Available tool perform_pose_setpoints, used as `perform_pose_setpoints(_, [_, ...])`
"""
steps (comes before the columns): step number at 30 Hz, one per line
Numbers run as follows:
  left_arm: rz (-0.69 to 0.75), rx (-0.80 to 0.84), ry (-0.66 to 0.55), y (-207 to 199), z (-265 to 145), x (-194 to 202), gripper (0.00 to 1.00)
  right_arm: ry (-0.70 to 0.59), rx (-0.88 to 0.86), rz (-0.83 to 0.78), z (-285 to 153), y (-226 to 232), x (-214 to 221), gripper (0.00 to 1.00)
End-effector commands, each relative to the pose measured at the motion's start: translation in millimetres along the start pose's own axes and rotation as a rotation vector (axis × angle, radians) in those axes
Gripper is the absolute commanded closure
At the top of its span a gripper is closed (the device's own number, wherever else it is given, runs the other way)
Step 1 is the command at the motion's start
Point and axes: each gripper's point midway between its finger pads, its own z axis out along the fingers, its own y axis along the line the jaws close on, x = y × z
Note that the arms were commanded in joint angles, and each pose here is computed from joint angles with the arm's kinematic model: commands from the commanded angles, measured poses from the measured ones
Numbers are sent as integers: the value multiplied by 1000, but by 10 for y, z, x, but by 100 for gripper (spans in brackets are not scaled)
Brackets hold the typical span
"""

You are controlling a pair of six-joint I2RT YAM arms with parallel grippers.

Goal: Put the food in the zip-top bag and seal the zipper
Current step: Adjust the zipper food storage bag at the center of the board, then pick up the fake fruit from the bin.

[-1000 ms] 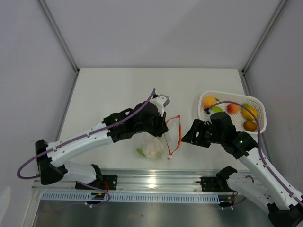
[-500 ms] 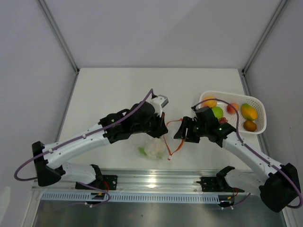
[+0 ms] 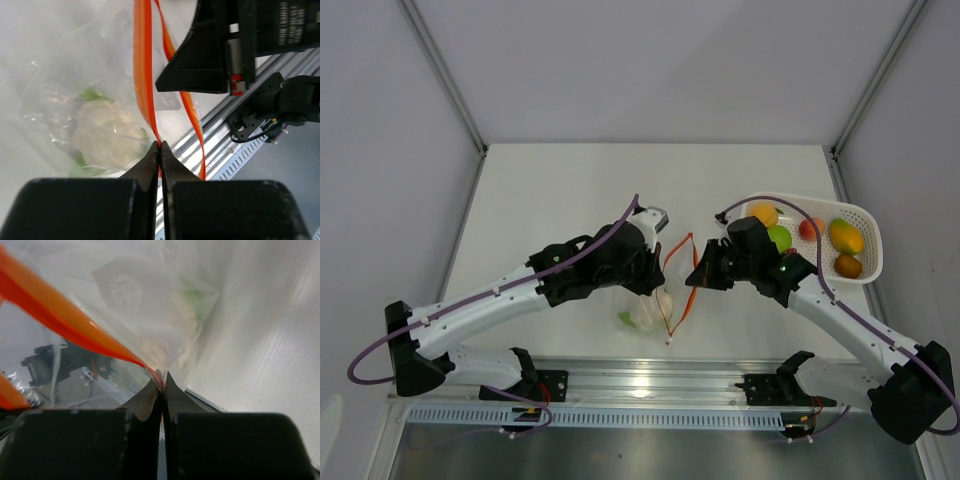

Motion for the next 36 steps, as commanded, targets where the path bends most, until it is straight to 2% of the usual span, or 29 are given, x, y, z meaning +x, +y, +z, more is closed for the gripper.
perform_pose_setpoints(1, [-11,-94,-5,175,-33,-13,99,-67,-85,-29,-161,343,-161,100])
perform_pose_setpoints(4, [-3,-130,10,234,-20,12,95,-72,-103,-21,-190,438,-169,100])
perform_pose_setpoints(5, [-2,-138,9,247,-22,7,85,-69,-110,-25,-196,472,-157,100])
perform_pose_setpoints(7, [-4,-150,2,268,-41,-6,78,-78,-111,-26,-216,510,-174,100])
perform_pose_setpoints(11, [1,-185,2,342,-59,15,54,-78,-121,-26,-243,557,-177,100])
perform_pose_setpoints(12, [1,-186,1,341,-60,8,53,-77,-127,-27,-244,575,-172,100])
perform_pose_setpoints(13, [4,-192,5,355,-48,21,54,-74,-133,-26,-244,592,-169,100])
perform_pose_setpoints(16, [4,-176,10,326,-23,22,71,-54,-140,-39,-206,616,-134,100])
perform_pose_setpoints(18, [3,-165,6,291,-20,-10,98,-37,-130,-50,-163,599,-113,100])
perform_pose_setpoints(19, [3,-177,6,307,-15,-18,99,-24,-114,-53,-152,568,-93,99])
perform_pose_setpoints(22, [-10,-187,-4,327,-36,-61,100,-38,37,-100,-163,329,-167,65])
perform_pose_setpoints(24, [-29,-185,-15,341,-49,-96,99,-100,139,-139,-245,198,-361,43])
perform_pose_setpoints(26, [-38,-187,-19,351,-55,-113,99,-106,202,-153,-342,86,-417,30])
perform_pose_setpoints(27, [-44,-194,-22,376,-55,-126,99,-123,210,-156,-396,77,-465,19])
perform_pose_setpoints(31, [-56,-202,-16,422,-29,-104,99,-233,197,-163,-700,104,-706,1])
perform_pose_setpoints(36, [-63,-184,-31,422,-35,-127,99,-384,318,-53,-1060,-292,-1021,1])
